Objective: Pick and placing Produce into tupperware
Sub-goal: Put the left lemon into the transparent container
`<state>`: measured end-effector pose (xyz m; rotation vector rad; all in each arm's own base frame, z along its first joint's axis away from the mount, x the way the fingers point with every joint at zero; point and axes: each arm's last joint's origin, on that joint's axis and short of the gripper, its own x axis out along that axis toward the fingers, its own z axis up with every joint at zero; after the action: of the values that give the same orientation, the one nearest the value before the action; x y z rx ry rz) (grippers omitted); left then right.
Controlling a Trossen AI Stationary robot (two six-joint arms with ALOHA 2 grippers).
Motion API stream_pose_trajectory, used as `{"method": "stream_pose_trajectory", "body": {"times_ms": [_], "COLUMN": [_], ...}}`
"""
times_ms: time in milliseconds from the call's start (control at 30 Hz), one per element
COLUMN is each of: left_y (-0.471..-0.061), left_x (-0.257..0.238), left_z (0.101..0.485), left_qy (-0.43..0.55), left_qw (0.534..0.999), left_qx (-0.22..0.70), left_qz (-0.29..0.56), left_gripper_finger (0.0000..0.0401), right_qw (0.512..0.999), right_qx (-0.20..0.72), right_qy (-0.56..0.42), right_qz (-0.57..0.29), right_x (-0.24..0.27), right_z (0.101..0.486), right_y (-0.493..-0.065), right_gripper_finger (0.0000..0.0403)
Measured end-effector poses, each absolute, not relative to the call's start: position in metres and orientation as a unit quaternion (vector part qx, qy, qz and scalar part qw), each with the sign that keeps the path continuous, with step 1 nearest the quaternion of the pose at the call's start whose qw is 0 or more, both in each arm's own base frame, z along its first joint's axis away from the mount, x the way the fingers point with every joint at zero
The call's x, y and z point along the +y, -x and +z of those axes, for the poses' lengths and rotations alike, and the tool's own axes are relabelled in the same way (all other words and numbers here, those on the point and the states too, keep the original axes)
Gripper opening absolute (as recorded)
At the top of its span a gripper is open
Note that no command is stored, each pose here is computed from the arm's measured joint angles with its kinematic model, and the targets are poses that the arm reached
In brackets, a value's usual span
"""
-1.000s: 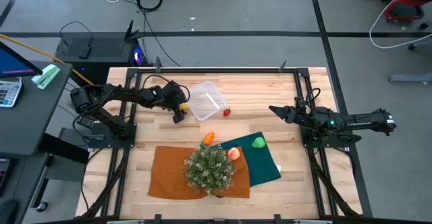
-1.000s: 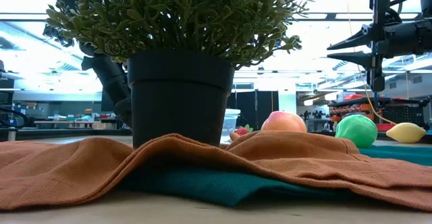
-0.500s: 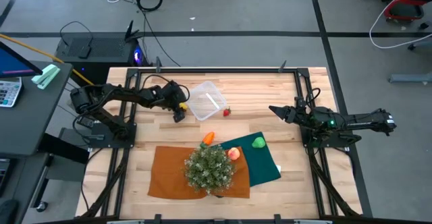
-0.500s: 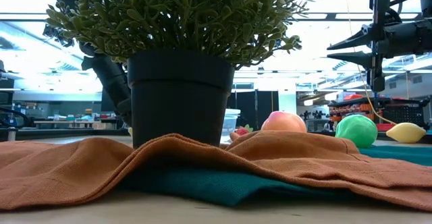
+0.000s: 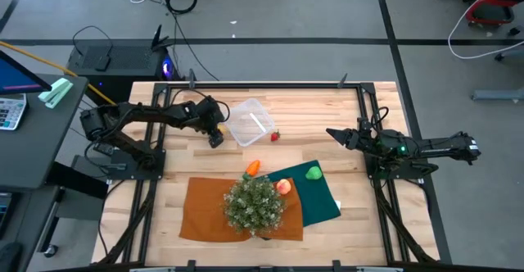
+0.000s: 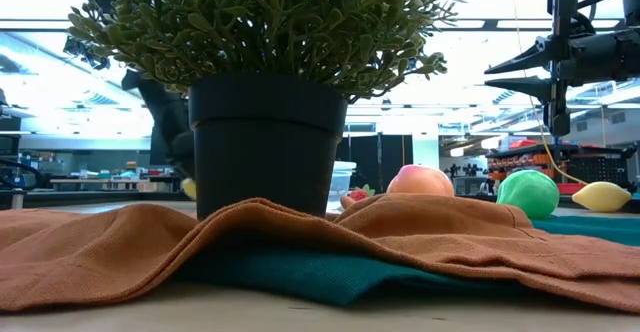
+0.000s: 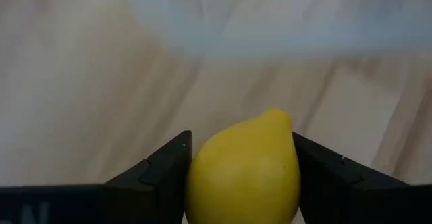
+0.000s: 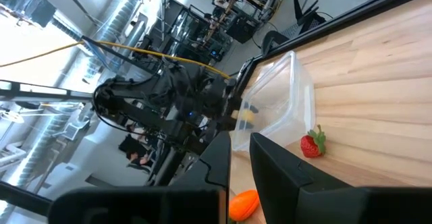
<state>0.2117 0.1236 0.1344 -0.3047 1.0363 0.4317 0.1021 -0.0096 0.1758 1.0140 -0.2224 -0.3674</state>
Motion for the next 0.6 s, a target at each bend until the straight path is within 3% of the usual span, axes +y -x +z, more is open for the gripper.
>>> {"method": "stream_pose_trajectory", "body": {"times_ms": [267,600], "left_y": [-0.195,-0.193], "left_x": [0.114,0.110], "left_z": [0.160,0.213], "left_qy": [0.156,0.245], "left_qw": [0.833,0.894], "left_qx": [0.488,0.292], "left_qz": [0.211,0.234], "left_gripper_finger": [0.0220,0.0222], "right_qw": [0.854,0.854], "right_qx": [-0.103,-0.102], "right_qy": [-0.479,-0.478], "right_qz": [-0.176,-0.176], "right_x": [-0.010,-0.010], "right_z": [0.175,0.175], "right_y": [-0.102,-0.102], "right_gripper_finger": [0.0028,0.0028]}}
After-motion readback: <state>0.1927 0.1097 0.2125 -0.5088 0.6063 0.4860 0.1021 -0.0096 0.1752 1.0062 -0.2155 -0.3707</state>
